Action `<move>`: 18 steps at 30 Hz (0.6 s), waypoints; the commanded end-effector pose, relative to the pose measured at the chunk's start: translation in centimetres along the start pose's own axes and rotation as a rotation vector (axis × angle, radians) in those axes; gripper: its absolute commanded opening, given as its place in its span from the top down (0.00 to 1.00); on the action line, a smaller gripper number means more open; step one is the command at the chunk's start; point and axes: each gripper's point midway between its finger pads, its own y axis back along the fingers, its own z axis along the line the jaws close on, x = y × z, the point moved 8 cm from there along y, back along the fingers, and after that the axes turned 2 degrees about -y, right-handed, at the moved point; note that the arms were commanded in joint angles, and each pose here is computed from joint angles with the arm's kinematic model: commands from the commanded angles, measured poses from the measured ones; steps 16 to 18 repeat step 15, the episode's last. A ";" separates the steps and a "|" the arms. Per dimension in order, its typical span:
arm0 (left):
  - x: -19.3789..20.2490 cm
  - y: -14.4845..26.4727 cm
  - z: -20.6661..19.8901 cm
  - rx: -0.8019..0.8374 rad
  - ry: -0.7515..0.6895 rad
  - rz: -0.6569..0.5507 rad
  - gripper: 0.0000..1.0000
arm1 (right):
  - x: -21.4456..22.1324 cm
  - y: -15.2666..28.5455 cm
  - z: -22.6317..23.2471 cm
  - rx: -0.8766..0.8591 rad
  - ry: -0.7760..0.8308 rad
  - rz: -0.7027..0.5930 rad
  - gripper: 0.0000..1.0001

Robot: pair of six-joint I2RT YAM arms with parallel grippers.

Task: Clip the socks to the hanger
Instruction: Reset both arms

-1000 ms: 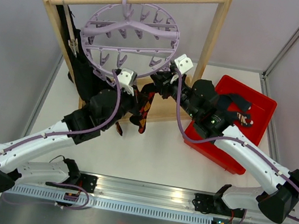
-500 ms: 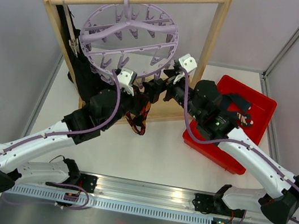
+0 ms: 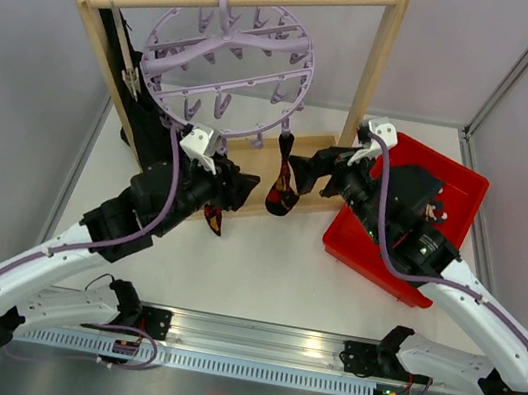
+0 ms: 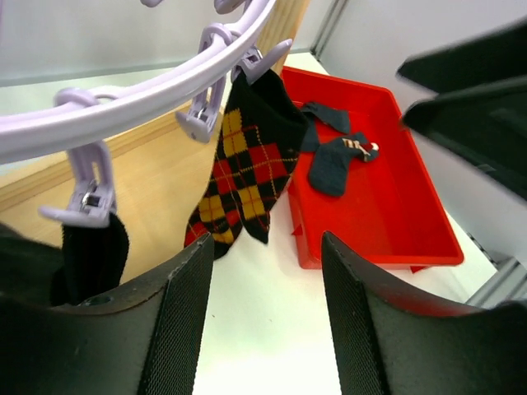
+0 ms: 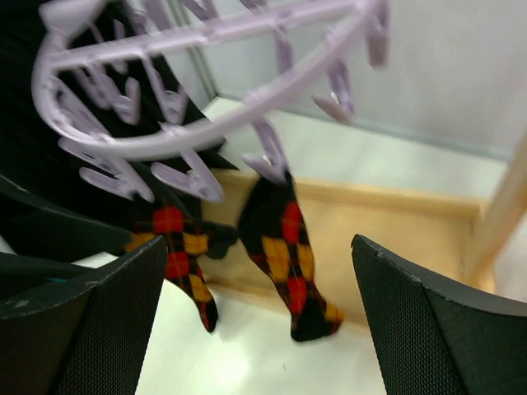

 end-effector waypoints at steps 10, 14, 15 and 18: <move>-0.9 5.9 1.1 0.058 0.043 -0.003 0.27 | 5.5 4.4 -4.6 0.301 -0.010 0.126 0.02; -0.8 6.2 1.3 0.054 0.030 0.012 0.27 | 5.9 4.9 -4.8 0.295 -0.006 0.133 0.02; -0.8 6.2 1.3 0.055 0.027 0.014 0.27 | 6.0 4.9 -4.8 0.295 -0.005 0.132 0.02; -0.8 6.2 1.3 0.055 0.027 0.014 0.27 | 6.0 4.9 -4.8 0.295 -0.005 0.132 0.02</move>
